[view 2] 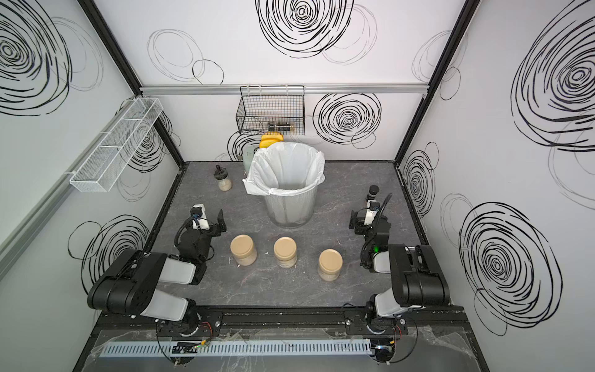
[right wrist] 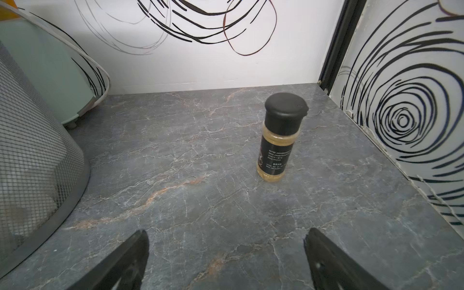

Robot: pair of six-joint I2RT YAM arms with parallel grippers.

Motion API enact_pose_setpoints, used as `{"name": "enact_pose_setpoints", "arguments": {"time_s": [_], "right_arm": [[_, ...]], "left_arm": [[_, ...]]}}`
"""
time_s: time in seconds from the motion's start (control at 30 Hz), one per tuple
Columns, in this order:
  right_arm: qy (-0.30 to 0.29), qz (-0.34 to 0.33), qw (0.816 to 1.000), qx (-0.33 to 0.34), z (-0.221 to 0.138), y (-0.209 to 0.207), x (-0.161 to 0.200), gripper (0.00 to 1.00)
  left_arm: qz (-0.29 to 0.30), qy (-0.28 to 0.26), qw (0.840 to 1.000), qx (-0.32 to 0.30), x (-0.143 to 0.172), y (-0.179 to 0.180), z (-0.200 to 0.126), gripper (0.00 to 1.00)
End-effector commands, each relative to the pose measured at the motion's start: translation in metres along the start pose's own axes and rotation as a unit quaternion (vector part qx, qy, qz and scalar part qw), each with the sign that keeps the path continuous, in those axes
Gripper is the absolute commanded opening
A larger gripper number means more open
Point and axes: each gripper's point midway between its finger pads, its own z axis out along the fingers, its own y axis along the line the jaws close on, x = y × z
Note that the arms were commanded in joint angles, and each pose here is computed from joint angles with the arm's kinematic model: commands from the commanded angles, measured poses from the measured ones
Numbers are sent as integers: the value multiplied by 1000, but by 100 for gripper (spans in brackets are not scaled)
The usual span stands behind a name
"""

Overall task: Empty moldy rice from jars
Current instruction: Pick up the jar from the center of the board.

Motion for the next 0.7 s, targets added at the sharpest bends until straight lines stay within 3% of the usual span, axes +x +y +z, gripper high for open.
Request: {"name": "enact_pose_setpoints", "arguments": {"time_s": [0.0, 0.67], "right_arm": [[-25, 1, 1000, 1, 0, 1, -16, 98], [-22, 2, 1000, -1, 2, 0, -16, 98]], "left_arm": [[-7, -42, 999, 1, -22, 0, 2, 96], [-10, -38, 999, 7, -21, 1, 4, 96]]}}
